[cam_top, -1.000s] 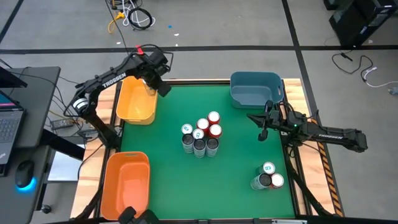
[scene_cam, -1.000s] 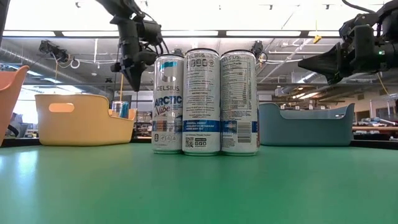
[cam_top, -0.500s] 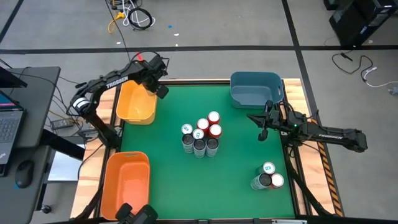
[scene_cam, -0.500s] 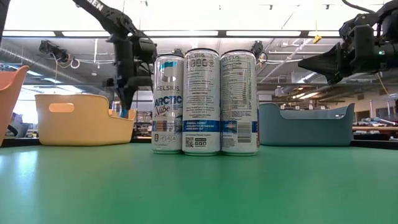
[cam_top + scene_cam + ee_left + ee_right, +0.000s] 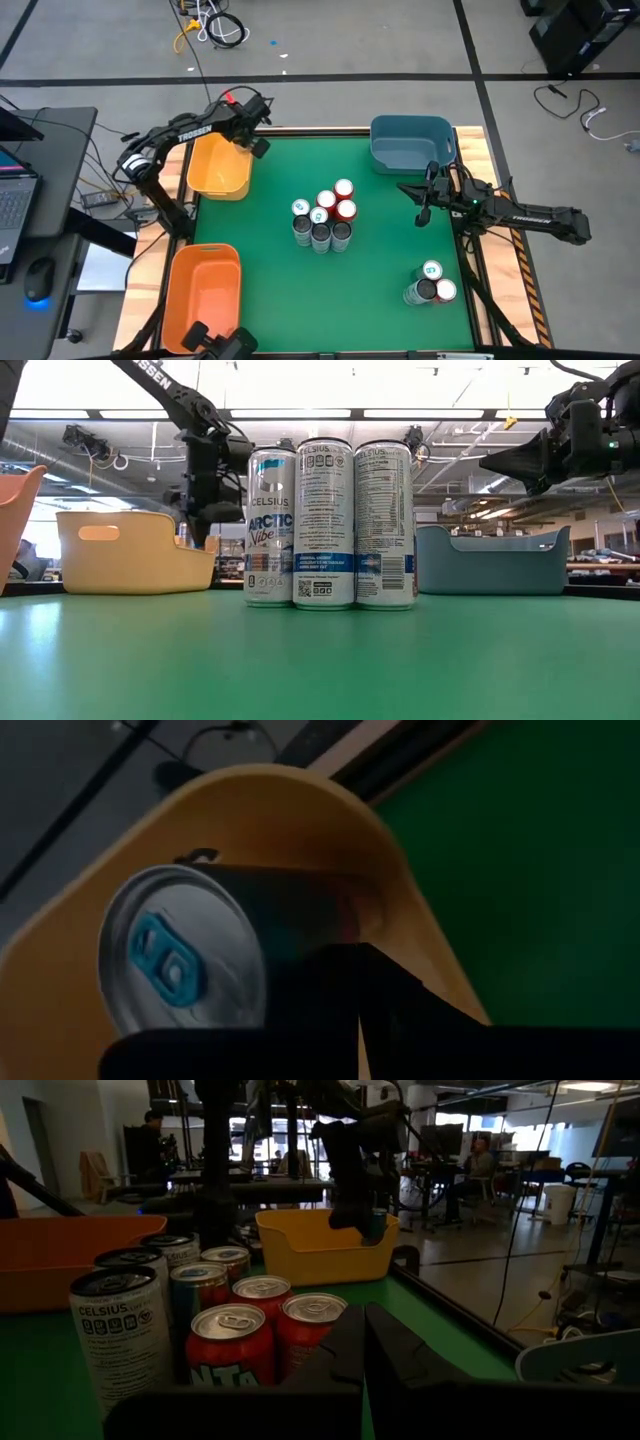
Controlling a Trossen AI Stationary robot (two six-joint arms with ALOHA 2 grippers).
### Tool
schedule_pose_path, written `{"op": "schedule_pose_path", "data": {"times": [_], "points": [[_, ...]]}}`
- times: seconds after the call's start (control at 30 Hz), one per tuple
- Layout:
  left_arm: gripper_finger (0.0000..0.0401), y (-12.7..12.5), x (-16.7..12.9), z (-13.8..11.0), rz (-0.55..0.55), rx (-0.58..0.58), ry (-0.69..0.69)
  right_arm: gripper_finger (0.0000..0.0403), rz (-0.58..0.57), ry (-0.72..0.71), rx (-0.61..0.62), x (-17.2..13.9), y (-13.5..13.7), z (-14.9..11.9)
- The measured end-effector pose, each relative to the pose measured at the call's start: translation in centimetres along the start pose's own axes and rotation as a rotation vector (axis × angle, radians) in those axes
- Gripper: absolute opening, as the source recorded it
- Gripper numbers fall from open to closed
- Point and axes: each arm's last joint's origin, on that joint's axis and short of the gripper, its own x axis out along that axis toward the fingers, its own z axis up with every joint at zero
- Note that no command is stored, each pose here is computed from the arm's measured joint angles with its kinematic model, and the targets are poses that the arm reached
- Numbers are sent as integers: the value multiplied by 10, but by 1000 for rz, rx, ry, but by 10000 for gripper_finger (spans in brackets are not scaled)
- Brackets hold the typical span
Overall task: Sort soda cans
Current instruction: Put the blue soda can into the yellow bin
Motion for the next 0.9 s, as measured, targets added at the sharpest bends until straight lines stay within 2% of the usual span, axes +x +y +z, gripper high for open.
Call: {"op": "schedule_pose_path", "data": {"times": [0.17, 0.63, 0.77, 0.9], "points": [[0, 1, 0, -1, 44, -1, 4, 0, 0, 0, 0, 0, 0, 0], [0, -6, -2, 5, -38, -47, -58, 0, 0, 0, 0, 0, 0, 0], [0, -7, -1, 11, -40, -76, -102, 0, 0, 0, 0, 0, 0, 0], [0, -13, 8, 12, -12, -52, -85, 0, 0, 0, 0, 0, 0, 0]]}}
